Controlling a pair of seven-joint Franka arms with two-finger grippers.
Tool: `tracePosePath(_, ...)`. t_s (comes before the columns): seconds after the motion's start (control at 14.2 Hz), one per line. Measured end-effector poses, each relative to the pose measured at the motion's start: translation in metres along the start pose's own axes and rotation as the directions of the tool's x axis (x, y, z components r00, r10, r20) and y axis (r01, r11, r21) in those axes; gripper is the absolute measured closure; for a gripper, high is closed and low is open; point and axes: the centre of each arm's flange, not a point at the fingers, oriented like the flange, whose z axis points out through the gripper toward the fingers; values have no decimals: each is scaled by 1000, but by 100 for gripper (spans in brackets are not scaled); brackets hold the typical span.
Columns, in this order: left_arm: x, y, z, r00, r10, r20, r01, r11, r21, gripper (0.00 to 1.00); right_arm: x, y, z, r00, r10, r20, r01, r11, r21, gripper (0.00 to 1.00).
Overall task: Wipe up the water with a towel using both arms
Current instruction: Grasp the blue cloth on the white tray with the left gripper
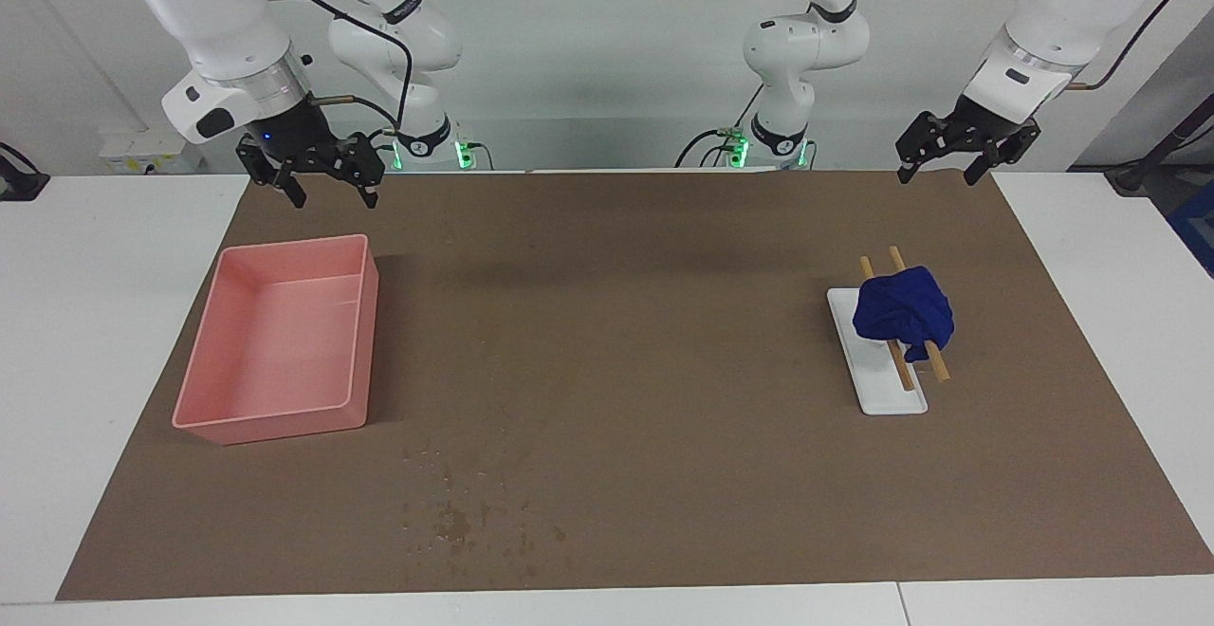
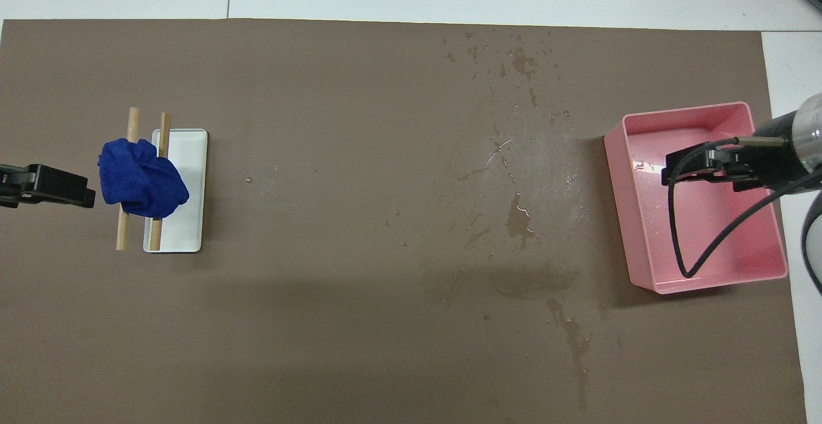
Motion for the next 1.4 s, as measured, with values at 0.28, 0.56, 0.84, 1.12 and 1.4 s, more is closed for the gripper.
tracePosePath(0.28,0,0,-1,1000,1,-3,-1,1000,0,0,-1,-1,1,1000,-5,4,5,1000,-4,0)
tracePosePath(0.56,12,-9,3,994,-62,-93,62,998,-1,0,-2,-3,2,1000,-10,16,10,1000,-6,0)
tracePosePath(0.84,41,-25,46,950,-229,-211,238,971,19,0,-3,-4,3,1000,-12,21,13,1000,-7,0)
tracePosePath(1.12,69,-36,133,924,-329,-195,342,939,37,3,-3,-4,3,1000,-12,23,13,1000,-7,0)
tracePosePath(1.4,66,-37,181,919,-353,-178,364,931,35,6,-5,-4,5,999,-12,44,13,1000,-10,0)
